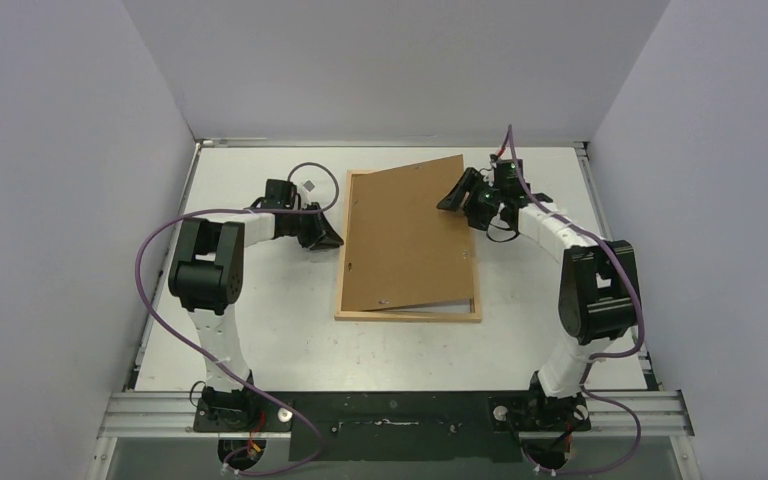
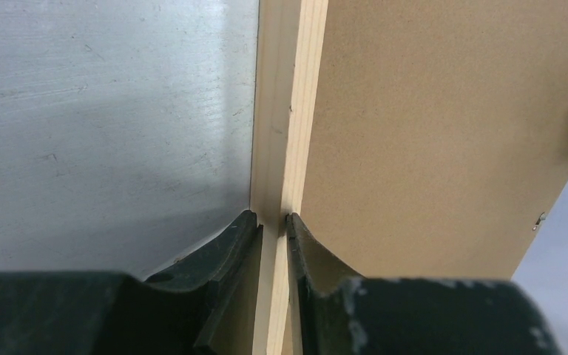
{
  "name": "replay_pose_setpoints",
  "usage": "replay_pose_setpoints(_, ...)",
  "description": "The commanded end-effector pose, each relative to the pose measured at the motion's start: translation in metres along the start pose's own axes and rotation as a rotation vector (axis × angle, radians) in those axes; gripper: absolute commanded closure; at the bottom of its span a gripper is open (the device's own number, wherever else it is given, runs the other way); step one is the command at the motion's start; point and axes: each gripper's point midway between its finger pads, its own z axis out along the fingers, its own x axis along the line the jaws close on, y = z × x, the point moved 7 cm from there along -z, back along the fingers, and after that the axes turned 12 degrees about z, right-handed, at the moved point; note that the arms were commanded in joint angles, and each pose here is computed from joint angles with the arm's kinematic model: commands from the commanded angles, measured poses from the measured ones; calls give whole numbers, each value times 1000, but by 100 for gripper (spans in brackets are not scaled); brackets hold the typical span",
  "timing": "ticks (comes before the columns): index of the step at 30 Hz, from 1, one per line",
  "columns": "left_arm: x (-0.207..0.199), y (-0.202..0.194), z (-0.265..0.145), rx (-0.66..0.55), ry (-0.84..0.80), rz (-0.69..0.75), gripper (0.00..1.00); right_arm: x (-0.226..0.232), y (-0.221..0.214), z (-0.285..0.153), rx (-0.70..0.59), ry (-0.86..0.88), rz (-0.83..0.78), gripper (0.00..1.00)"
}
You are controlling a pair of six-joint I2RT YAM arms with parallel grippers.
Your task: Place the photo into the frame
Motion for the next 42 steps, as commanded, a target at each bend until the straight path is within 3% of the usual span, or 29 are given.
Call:
replay_pose_setpoints(1,3,11,-1,-19,18,20,82,8,15,-8,0,-54,-122,35)
replay_pose_setpoints(11,6,22,-8,-21,47,41,74,-14,18,-6,60,-206,-106,33)
replay_pose_setpoints(19,7,28,-15,-20,41,44,62,-24,36,-16,-2,-284,-136,32)
replay_pose_setpoints(26,2,31,-11,-22,-7,39,58,-47,37,-12,-18,-358,-119,29)
replay_pose_setpoints(33,2,28,-4,-11,-3,25,51,-62,25,7,39,-344,-66,25)
replay_pose_setpoints(42,-5,19,4,19,-17,-2,51,-68,9,21,116,-315,-47,26)
